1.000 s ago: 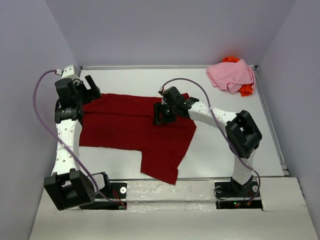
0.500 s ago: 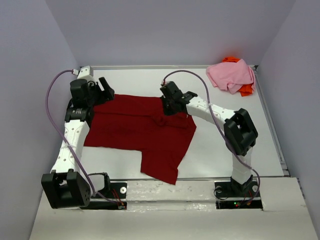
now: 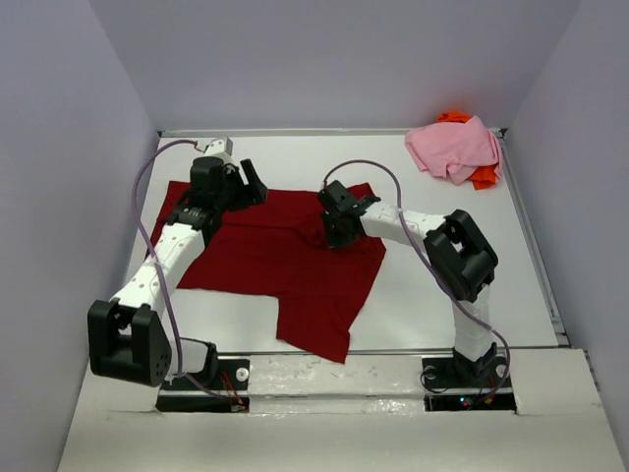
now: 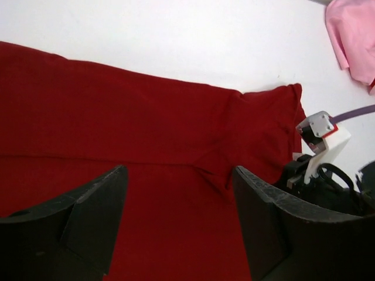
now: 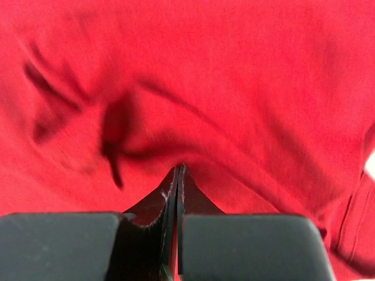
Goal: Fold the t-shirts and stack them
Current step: Fold the tshirt
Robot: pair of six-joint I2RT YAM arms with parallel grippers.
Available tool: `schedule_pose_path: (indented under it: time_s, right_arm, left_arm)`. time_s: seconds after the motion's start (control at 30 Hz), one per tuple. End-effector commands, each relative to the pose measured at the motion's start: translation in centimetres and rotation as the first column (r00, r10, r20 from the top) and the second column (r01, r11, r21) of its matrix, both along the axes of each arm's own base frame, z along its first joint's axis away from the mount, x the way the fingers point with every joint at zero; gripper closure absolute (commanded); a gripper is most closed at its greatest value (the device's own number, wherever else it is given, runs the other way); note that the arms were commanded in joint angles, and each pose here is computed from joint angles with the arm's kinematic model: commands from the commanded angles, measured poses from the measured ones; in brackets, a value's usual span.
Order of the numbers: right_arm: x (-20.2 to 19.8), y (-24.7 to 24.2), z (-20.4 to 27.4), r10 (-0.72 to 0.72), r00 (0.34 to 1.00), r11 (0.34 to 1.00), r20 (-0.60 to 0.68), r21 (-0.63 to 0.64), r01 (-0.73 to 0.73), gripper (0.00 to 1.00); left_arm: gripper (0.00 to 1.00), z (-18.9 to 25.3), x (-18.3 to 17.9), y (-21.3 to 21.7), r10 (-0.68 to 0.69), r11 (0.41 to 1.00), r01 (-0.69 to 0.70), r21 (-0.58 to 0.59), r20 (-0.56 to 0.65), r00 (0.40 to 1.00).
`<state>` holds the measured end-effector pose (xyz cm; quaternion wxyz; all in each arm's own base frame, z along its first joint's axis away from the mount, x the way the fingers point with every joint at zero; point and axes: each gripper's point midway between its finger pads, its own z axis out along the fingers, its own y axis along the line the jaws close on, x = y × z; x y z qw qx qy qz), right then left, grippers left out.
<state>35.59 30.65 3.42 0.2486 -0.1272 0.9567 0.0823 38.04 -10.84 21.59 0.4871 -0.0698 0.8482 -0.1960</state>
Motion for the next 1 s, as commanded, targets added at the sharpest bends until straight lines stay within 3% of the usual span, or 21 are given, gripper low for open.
schedule_pose_path:
  time_s: [0.0, 0.27, 0.4, 0.47, 0.57, 0.73, 0.97]
  right_arm:
    - [-1.1, 0.5, 3.4, -0.014, 0.999, 0.993, 0.03, 0.121, 0.01, 1.0]
    - [-4.2, 1.0, 5.6, 0.016, 1.0, 0.962, 0.006, 0.272, -0.017, 1.0]
    - [-2.9, -0.3, 10.3, -0.045, 0.991, 0.961, 0.127, 0.277, 0.008, 1.0]
    - [-2.4, -1.2, 11.8, -0.076, 0.983, 0.967, 0.169, 0.253, 0.031, 0.97]
    - [-1.4, -4.2, 13.4, -0.142, 0.965, 0.976, 0.221, 0.192, 0.1, 0.9]
    - [-1.4, -9.5, 11.9, -0.259, 0.948, 0.96, 0.183, 0.157, 0.232, 0.84]
    - [-2.6, -10.3, 9.4, -0.276, 0.954, 0.955, 0.116, 0.15, 0.258, 0.85]
  left_arm:
    - [0.21, -0.7, 1.5, -2.7, -0.009, 0.999, 0.008, -0.037, -0.01, 1.0]
    - [0.28, -4.8, 2.5, -9.9, -0.162, 0.987, 0.159, -0.036, -0.107, 0.981]
    - [0.35, -5.8, 1.9, -14.1, -0.257, 0.966, 0.259, 0.001, -0.116, 0.959]
    - [0.34, -6.3, 1.6, -15.4, -0.29, 0.955, 0.295, 0.024, -0.117, 0.95]
    - [0.24, -7.7, 0.9, -17.1, -0.335, 0.934, 0.347, 0.088, -0.129, 0.933]
    - [0.26, -10.5, -0.2, -16.7, -0.313, 0.924, 0.345, 0.167, -0.189, 0.931]
    - [0.36, -13.1, -0.6, -16.7, -0.306, 0.903, 0.356, 0.239, -0.224, 0.926]
